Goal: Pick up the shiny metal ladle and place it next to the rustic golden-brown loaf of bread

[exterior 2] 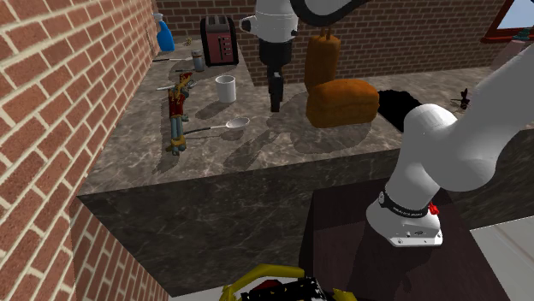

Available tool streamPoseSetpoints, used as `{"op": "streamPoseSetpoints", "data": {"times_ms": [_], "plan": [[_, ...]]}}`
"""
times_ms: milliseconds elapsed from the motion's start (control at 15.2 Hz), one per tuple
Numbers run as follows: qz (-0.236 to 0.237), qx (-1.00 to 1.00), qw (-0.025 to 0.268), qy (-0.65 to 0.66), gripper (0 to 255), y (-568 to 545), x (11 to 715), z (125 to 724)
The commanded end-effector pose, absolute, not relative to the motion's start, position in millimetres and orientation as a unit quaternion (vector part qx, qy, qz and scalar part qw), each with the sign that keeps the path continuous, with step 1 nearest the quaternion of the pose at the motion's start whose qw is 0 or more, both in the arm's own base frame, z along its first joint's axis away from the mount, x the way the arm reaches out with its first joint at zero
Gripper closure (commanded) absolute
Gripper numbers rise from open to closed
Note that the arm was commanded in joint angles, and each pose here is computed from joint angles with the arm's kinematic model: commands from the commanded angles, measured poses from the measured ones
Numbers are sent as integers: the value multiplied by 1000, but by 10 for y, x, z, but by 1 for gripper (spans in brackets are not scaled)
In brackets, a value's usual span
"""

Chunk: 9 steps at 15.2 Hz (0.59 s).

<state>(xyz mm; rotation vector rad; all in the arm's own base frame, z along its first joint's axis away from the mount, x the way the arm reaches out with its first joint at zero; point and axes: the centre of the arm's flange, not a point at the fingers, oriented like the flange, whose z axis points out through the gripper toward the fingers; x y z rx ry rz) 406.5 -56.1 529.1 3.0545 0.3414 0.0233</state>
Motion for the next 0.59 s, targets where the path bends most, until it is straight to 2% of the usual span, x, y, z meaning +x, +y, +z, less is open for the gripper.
{"op": "streamPoseSetpoints", "data": {"times_ms": [0,528], "plan": [[5,993,28,118,0,-713,4304,5158],[-4,990,4,143,0,-1211,5176,4673]]}}
